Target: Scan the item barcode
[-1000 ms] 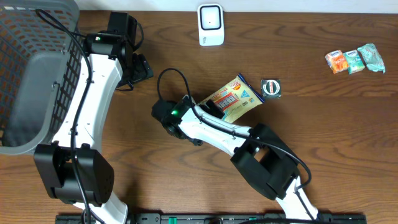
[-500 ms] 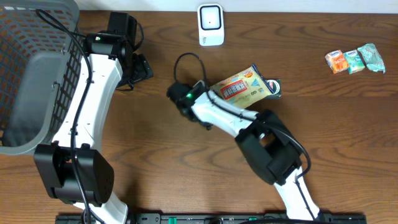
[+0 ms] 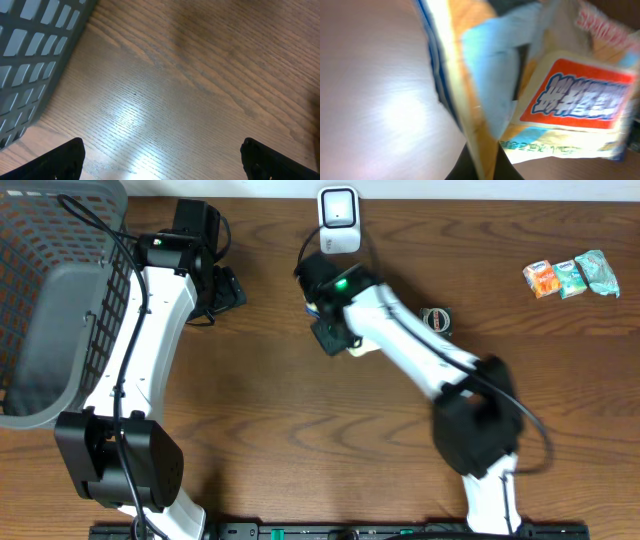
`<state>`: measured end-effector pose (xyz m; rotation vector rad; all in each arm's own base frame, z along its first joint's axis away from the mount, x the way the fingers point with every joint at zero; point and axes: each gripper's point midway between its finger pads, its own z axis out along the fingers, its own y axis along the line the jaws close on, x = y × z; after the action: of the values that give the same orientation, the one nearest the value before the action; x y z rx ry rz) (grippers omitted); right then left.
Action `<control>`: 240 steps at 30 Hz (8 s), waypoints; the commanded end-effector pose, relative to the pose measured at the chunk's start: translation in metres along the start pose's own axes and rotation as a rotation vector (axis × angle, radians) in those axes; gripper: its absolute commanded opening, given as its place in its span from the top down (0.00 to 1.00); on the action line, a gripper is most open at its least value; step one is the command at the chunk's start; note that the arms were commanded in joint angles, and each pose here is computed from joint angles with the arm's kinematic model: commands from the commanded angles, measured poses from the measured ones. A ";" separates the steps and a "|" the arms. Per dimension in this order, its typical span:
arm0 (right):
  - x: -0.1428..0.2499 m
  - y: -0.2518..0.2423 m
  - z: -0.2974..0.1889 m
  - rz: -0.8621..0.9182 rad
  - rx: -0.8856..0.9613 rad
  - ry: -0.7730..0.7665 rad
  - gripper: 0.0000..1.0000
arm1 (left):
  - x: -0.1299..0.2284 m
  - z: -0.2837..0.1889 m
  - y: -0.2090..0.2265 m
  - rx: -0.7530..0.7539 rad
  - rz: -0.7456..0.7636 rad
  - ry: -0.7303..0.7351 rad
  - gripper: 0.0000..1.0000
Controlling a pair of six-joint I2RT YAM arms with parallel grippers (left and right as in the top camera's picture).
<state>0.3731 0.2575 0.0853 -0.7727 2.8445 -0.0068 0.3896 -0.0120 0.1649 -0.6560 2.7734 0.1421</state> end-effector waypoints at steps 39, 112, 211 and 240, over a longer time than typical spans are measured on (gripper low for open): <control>0.027 -0.080 -0.076 0.220 -0.492 -0.074 0.29 | -0.002 -0.002 0.003 -0.009 0.013 -0.011 0.02; 0.016 -0.091 -0.058 0.427 -0.222 -0.390 0.99 | -0.002 -0.002 0.003 -0.009 0.013 -0.011 0.02; 0.073 -0.031 0.030 0.239 0.312 0.064 0.04 | -0.002 -0.002 0.003 -0.009 0.013 -0.011 0.02; 0.166 0.004 -0.029 0.000 0.188 0.545 0.01 | -0.002 -0.002 0.003 -0.009 0.013 -0.011 0.02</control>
<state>0.2221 0.1914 0.0798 -0.8906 3.2483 -0.4711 0.3896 -0.0120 0.1649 -0.6560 2.7734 0.1421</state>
